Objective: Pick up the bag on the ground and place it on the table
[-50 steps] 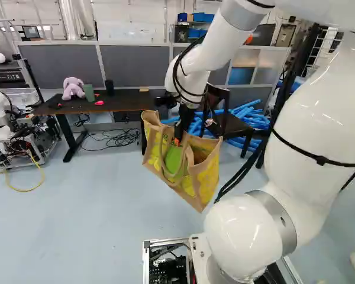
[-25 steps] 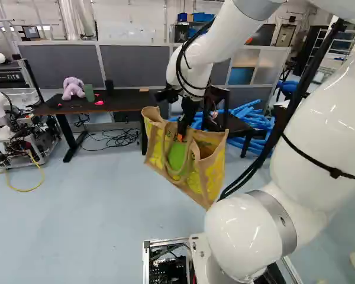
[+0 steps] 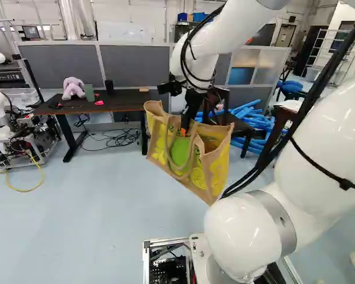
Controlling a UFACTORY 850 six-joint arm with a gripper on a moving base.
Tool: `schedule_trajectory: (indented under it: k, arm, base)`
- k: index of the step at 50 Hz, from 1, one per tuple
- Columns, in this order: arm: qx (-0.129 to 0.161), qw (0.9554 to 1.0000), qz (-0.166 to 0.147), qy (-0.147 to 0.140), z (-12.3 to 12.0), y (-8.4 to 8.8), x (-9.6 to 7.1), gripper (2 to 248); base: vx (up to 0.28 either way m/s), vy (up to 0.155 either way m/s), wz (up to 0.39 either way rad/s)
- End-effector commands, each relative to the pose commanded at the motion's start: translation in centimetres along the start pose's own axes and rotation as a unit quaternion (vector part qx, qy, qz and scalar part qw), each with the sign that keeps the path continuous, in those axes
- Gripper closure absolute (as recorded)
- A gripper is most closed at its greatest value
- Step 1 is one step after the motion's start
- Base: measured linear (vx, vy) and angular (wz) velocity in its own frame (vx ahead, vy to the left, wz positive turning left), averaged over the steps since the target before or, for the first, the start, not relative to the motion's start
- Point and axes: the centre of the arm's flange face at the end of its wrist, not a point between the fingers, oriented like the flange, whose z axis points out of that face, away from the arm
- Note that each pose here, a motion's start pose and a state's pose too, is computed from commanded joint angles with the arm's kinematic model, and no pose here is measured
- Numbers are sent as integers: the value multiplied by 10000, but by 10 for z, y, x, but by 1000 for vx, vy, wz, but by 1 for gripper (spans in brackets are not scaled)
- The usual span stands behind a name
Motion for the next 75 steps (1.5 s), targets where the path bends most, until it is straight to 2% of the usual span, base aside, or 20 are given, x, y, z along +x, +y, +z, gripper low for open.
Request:
schedule_trajectory:
  k: [37, 75]
  arm:
    - [72, 9997, 230, -98, -54, 12, -13, 225]
    - [125, 9990, 391, -159, -109, 26, -14, 225]
  base:
    - [0, 0, 0]
    - [0, 0, 0]
